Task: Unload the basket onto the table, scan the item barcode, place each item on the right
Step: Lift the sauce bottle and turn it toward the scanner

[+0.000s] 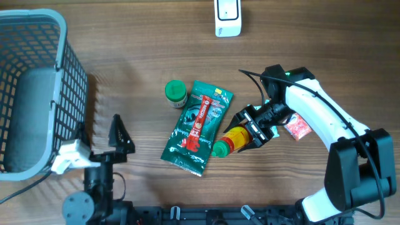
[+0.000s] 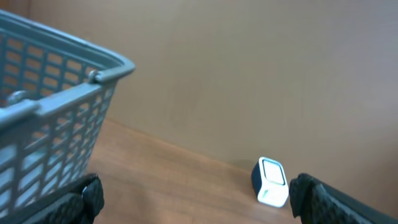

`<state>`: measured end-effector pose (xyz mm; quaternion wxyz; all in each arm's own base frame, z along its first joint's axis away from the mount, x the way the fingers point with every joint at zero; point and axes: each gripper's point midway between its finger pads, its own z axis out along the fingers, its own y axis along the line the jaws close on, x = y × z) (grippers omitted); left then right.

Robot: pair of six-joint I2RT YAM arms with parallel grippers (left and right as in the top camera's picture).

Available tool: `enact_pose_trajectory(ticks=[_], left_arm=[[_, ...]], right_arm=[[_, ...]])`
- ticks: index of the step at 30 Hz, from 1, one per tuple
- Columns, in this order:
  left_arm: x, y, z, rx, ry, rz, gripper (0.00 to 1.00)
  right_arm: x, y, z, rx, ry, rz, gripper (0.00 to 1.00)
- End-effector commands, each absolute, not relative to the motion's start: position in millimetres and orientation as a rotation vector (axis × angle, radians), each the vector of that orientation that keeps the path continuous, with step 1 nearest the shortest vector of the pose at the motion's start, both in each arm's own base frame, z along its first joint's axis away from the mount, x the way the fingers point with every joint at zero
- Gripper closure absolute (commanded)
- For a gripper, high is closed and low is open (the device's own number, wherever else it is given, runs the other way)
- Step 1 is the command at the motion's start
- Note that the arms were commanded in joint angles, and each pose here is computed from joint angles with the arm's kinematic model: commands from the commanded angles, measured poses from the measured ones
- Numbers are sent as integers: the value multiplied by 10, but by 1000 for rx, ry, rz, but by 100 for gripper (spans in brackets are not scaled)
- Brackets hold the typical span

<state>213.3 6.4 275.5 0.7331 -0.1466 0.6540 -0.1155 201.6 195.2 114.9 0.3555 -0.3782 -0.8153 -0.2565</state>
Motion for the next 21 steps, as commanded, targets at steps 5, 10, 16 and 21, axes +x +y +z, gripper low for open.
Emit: enact_pose_trajectory(ticks=[5,10,16,21], left_arm=[[2271,-41,2341,-271,1528,-259,0],[2260,-39,2039,-281,1650,-236,0],[2236,-37,1862,-286,1723,-221,0],[2146,-26,1505,-297,1872,-189,0]], right_arm=[[2051,1961,1204,-954,-2133,-707,73],[2365,1952,1049,-852,-2355,-810,89],[2841,1839,996,-755,-2590,-959,90],[3175,1469,1081,-944,-2710,-898,96]])
